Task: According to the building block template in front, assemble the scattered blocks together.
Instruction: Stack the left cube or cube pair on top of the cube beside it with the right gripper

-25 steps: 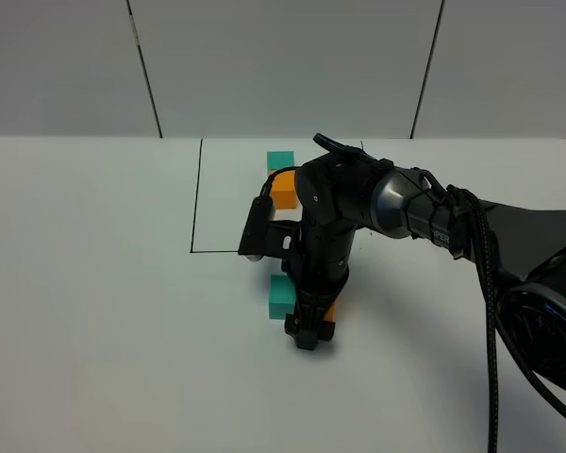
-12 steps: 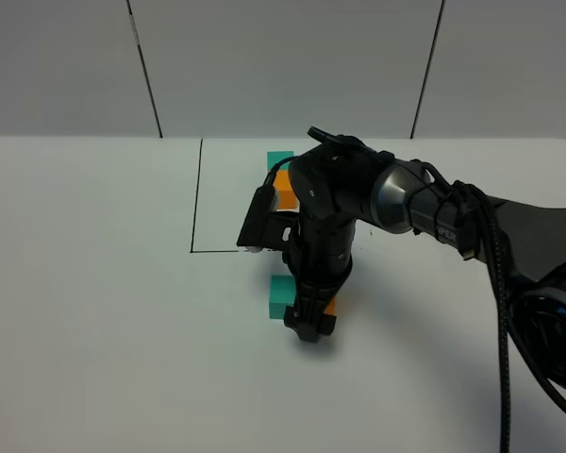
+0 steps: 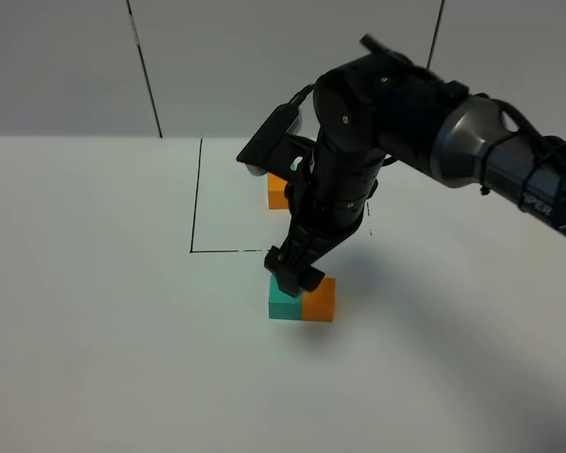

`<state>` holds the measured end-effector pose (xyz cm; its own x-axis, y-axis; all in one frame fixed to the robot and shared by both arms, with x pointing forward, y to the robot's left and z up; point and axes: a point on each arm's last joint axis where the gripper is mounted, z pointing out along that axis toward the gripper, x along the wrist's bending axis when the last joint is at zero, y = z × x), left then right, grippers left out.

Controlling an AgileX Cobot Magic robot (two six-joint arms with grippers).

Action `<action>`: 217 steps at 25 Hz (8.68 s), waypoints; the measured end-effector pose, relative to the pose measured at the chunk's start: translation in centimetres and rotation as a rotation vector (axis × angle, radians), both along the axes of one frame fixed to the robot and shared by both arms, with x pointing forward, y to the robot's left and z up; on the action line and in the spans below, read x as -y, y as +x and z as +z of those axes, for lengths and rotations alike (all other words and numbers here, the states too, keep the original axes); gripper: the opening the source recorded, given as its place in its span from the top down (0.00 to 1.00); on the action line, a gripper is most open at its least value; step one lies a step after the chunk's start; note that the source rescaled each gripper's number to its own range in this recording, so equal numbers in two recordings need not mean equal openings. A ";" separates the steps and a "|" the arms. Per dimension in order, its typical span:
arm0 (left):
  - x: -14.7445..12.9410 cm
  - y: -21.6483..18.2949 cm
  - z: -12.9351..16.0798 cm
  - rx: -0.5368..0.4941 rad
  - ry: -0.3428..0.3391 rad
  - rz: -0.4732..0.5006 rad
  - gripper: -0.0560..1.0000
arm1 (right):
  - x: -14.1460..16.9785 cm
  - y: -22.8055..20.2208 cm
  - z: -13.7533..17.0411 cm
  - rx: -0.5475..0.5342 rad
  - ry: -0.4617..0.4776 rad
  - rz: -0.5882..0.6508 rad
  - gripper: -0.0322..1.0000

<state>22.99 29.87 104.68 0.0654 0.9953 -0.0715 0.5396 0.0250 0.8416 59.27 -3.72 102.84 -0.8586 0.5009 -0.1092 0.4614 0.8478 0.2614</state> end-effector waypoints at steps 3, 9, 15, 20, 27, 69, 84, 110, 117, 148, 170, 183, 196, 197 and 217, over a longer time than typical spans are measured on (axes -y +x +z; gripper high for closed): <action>0.0 0.0 0.0 0.000 0.000 0.000 0.57 | 0.6 -0.8 3.1 0.038 0.071 -0.099 0.00; 0.0 0.0 0.0 0.000 0.000 0.000 0.57 | 2.7 -2.7 9.3 0.163 0.176 -0.256 0.00; 0.0 0.0 0.0 0.000 0.000 0.000 0.57 | 4.5 -4.2 13.6 0.279 0.281 -0.393 0.00; 0.0 0.0 0.0 0.000 0.000 0.000 0.57 | 4.8 -4.5 14.4 0.304 0.309 -0.419 0.01; 0.0 0.0 0.0 0.000 -0.001 0.001 0.57 | 4.5 -4.6 14.3 0.314 0.283 -0.293 0.01; 0.0 0.0 0.0 0.000 0.001 0.001 0.57 | -1.7 2.7 -9.8 0.030 -0.146 0.431 0.09; 0.0 0.0 0.0 0.000 0.001 0.001 0.57 | -2.1 3.2 -13.0 0.026 -0.150 0.434 0.10; 0.0 0.0 0.0 0.000 0.000 0.001 0.57 | -2.1 2.7 -14.3 -0.067 -0.152 0.391 0.77; 0.0 0.0 0.0 0.000 0.000 0.001 0.57 | -2.1 2.7 -14.3 -0.074 -0.132 0.323 0.97; 0.0 0.0 0.0 0.000 0.001 0.001 0.57 | -1.5 2.2 -7.5 -0.193 0.195 -1.060 0.97; 0.0 0.0 0.0 0.000 0.001 0.001 0.57 | -3.9 1.4 -12.8 -0.137 0.116 -1.053 0.97; 0.0 0.0 0.0 0.000 0.001 0.001 0.57 | -3.9 1.6 -12.7 -0.113 0.118 -1.032 0.97; 0.0 0.0 0.0 0.000 0.000 0.001 0.57 | -4.1 1.8 -12.7 -0.104 0.151 -1.025 0.97; 0.0 0.0 0.0 0.000 0.000 0.001 0.57 | -4.1 1.8 -12.7 -0.104 0.151 -1.025 0.97; 0.0 0.0 0.0 0.000 0.000 0.001 0.57 | -4.1 1.8 -12.6 -0.103 0.156 -1.024 0.96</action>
<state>22.99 29.88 104.68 0.0644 0.9954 -0.0715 0.5396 0.0256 0.8416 61.10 0.39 90.19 -0.0158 0.9975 0.0686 0.9675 -0.0021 0.2530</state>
